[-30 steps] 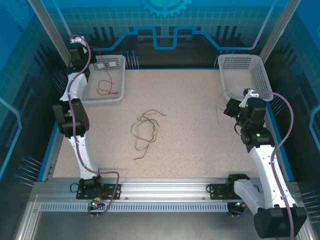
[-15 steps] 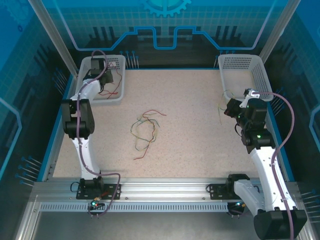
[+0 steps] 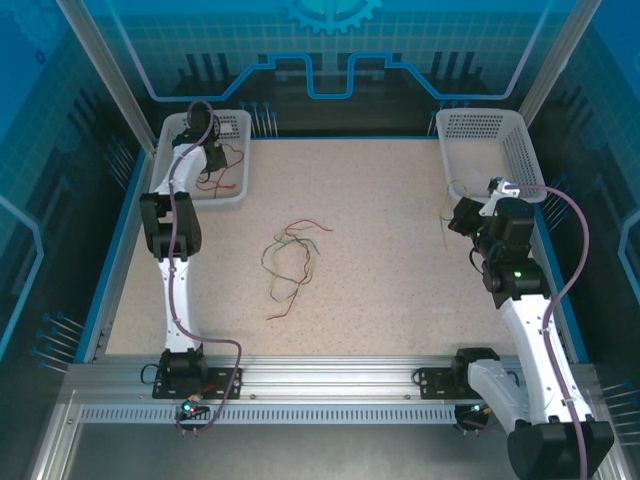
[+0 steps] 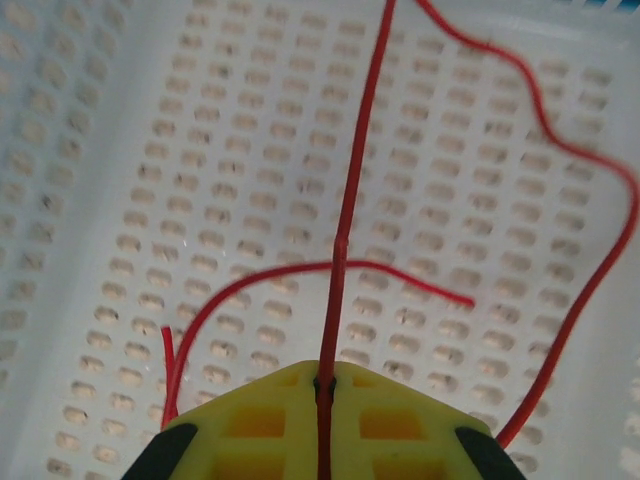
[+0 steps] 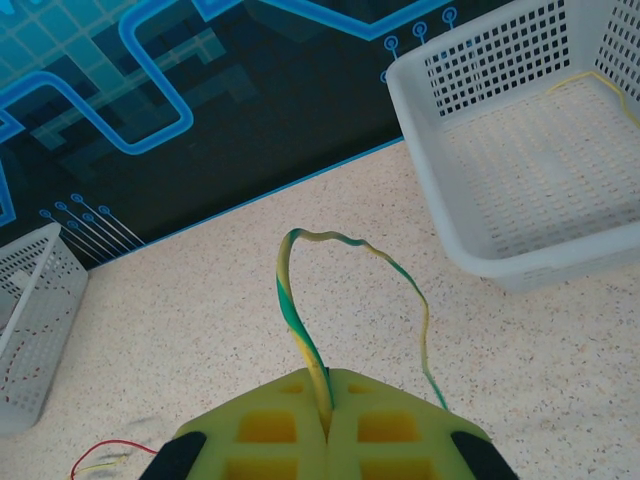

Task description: Untangle the cables

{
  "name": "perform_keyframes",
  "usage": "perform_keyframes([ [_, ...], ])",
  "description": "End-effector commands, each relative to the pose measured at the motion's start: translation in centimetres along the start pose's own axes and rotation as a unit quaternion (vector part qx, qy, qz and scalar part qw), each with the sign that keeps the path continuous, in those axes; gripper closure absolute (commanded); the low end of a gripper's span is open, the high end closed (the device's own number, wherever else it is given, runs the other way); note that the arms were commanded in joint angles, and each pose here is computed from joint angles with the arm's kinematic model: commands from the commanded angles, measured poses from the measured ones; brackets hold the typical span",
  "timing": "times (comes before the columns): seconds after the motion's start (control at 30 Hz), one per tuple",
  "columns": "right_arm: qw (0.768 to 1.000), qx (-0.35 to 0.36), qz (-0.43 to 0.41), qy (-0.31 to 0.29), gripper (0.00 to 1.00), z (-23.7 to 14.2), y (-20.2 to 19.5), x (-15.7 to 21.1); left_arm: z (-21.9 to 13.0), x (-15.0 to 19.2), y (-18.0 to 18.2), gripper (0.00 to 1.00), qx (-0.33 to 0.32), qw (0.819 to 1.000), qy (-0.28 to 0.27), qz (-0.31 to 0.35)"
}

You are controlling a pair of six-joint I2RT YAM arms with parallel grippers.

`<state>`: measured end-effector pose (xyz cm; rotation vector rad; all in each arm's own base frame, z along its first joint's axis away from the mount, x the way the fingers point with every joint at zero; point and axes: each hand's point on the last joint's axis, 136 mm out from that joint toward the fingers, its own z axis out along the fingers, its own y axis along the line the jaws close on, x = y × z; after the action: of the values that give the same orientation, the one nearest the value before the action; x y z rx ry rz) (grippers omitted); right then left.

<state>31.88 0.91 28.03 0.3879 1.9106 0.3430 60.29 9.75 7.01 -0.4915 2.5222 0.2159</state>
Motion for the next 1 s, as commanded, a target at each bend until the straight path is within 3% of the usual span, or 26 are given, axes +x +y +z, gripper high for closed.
perform_keyframes([
  [0.0,1.0,0.002,-0.001,-0.006,1.0,-0.3,-0.4,-0.1,-0.2,0.8,0.8,1.0,-0.012,0.999,0.029,-0.009],
  [0.2,1.0,-0.004,0.0,-0.007,1.0,-0.5,-0.1,-0.3,0.7,1.7,0.6,1.0,-0.003,0.999,0.048,-0.008],
  [0.23,1.0,-0.004,-0.001,-0.008,1.0,-0.6,0.0,-0.4,0.3,1.5,0.6,0.95,-0.004,0.999,0.045,-0.007],
  [0.3,1.0,-0.004,-0.002,-0.009,1.0,-0.7,0.0,-0.4,-1.1,0.8,0.3,0.73,0.003,1.0,0.031,-0.003],
  [0.37,1.0,-0.004,-0.004,-0.009,1.0,-0.8,0.0,-0.5,-3.0,-0.3,0.0,0.66,0.009,1.0,0.005,-0.003],
  [0.43,1.0,-0.007,-0.002,-0.007,1.0,-0.7,0.1,-0.4,-5.6,-1.8,-0.1,0.44,0.017,0.999,-0.032,-0.01],
  [0.5,1.0,-0.01,-0.001,-0.005,1.0,-0.6,0.2,-0.3,-8.0,-3.1,-0.1,0.32,0.028,0.998,-0.057,-0.022],
  [0.73,1.0,-0.014,-0.006,0.001,1.0,-0.3,0.6,0.2,-15.2,-4.0,0.5,0.26,0.042,0.992,-0.109,-0.044],
  [0.87,1.0,-0.015,-0.012,0.007,1.0,0.1,0.9,0.4,-17.9,-2.2,0.0,0.25,0.071,0.99,-0.11,-0.056],
  [0.97,1.0,-0.009,-0.019,0.008,1.0,0.5,0.8,0.1,-21.6,-0.2,-2.4,0.26,0.113,0.981,-0.149,-0.043],
])
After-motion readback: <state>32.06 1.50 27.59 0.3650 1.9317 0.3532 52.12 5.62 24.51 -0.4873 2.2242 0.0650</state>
